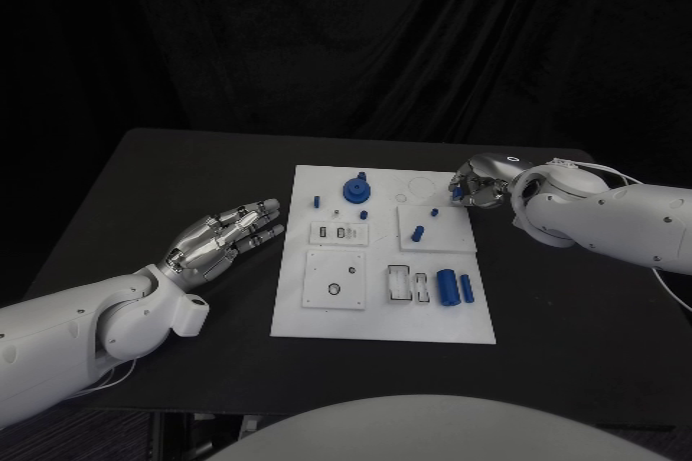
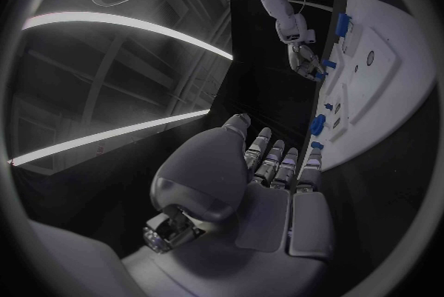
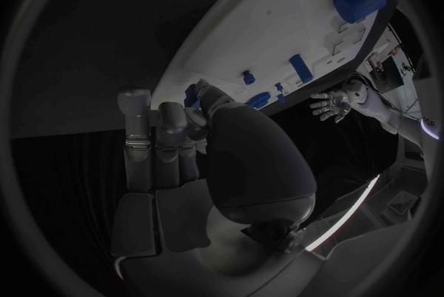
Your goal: Assemble the parts on the task board
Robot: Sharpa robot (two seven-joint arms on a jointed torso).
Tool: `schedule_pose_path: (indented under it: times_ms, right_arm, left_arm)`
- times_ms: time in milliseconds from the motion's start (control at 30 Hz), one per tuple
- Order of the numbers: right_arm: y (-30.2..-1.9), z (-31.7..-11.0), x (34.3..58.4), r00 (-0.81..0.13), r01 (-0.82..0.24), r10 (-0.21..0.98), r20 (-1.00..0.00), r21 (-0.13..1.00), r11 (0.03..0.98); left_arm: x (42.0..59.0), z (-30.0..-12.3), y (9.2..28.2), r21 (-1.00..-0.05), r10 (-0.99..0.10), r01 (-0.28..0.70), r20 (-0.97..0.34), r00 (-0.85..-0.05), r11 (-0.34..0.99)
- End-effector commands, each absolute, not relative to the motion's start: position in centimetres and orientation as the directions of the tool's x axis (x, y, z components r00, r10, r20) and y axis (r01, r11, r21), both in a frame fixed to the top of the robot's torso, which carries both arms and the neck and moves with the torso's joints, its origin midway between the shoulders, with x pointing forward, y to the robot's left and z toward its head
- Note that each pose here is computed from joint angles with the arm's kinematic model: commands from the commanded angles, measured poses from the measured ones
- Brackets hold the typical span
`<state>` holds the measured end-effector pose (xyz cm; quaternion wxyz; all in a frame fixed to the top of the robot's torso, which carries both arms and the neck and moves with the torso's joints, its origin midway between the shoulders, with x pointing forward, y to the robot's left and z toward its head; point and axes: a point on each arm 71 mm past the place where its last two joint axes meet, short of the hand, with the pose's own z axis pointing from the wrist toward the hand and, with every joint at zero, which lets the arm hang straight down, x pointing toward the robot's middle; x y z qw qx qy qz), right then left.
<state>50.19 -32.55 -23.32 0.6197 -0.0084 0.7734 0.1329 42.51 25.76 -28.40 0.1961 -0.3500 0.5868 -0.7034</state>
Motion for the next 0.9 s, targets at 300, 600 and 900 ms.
schedule_pose_path:
  times_ms: [300,600,900]
  right_arm:
    - [-28.6,-18.9,48.8,-0.180,-0.296,0.187,-0.966,0.235,0.926]
    - [-22.4,-18.8,46.6,-0.281,-0.427,0.164,-0.946,0.276,0.861]
    - [-17.9,-20.4,45.7,-0.376,-0.478,0.106,-0.921,0.290,0.829]
  left_arm:
    - [42.6,-28.0,25.6,-0.952,-0.679,-0.083,0.269,-0.683,-0.294]
    - [42.6,-28.0,25.4,-0.952,-0.678,-0.083,0.270,-0.683,-0.294]
    - [42.7,-28.1,25.2,-0.952,-0.676,-0.085,0.270,-0.686,-0.294]
